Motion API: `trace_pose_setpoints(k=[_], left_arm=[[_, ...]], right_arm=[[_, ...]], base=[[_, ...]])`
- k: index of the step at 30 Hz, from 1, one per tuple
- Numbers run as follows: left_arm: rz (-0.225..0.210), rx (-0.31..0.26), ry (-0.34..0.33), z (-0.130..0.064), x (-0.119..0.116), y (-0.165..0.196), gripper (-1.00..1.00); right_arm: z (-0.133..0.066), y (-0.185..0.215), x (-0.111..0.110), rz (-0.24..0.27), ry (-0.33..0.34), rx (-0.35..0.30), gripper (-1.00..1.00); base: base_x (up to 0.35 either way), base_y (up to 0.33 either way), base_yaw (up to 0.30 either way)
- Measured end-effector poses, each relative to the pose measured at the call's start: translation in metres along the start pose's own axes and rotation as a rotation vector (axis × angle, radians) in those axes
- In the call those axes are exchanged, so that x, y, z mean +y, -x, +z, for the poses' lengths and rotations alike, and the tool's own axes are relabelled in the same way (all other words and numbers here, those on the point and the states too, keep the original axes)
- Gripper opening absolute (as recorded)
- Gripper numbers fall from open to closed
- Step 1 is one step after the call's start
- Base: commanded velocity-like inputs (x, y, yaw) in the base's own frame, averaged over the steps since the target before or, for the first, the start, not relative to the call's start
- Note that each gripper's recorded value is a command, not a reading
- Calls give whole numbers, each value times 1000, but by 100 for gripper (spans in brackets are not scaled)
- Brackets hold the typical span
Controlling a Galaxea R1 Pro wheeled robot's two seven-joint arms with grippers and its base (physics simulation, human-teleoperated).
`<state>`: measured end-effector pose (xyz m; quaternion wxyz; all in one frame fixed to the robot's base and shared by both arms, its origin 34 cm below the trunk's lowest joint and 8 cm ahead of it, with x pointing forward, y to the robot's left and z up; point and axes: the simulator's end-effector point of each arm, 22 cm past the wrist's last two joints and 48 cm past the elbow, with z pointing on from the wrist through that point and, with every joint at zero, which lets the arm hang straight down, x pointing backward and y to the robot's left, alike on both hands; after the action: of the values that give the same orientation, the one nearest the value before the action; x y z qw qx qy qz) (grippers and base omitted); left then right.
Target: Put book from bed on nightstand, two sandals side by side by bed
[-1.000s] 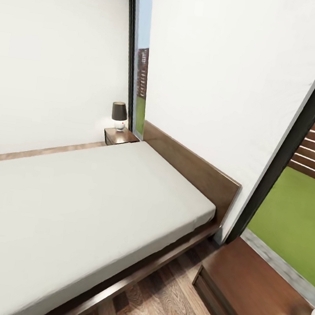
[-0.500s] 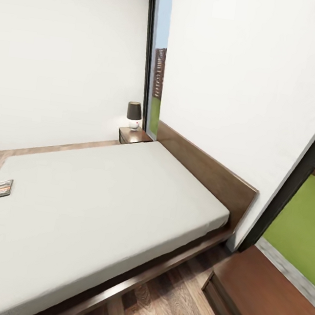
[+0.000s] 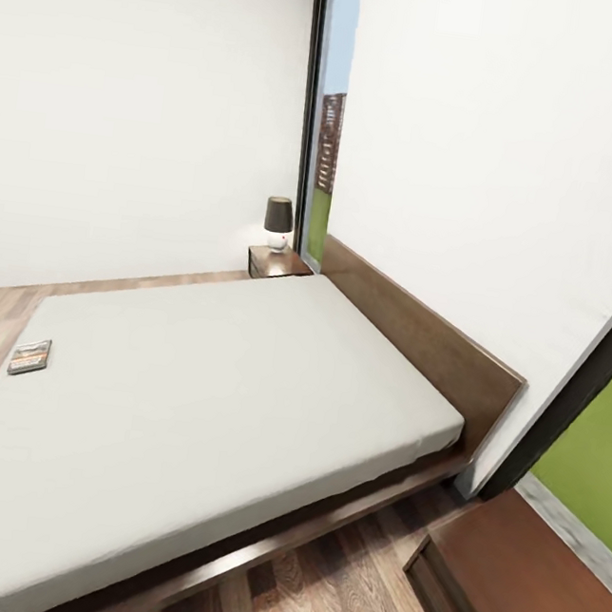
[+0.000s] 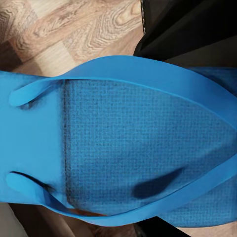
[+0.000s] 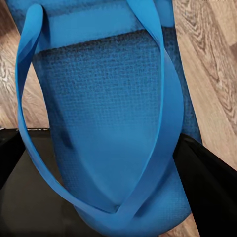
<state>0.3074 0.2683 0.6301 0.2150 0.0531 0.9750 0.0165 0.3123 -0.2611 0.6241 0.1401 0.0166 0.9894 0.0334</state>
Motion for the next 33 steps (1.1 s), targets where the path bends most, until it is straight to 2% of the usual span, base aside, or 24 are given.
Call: trace_pose_setpoints(k=[12,33], left_arm=[[0,2,0,0,0,-1,-100],[0,19,-2,0,-1,-8,-100]], right_arm=[[0,-1,2,1,3,2,-100],[2,-8,3,3,3,20,-100]], base=[[0,0,51],[0,0,233]])
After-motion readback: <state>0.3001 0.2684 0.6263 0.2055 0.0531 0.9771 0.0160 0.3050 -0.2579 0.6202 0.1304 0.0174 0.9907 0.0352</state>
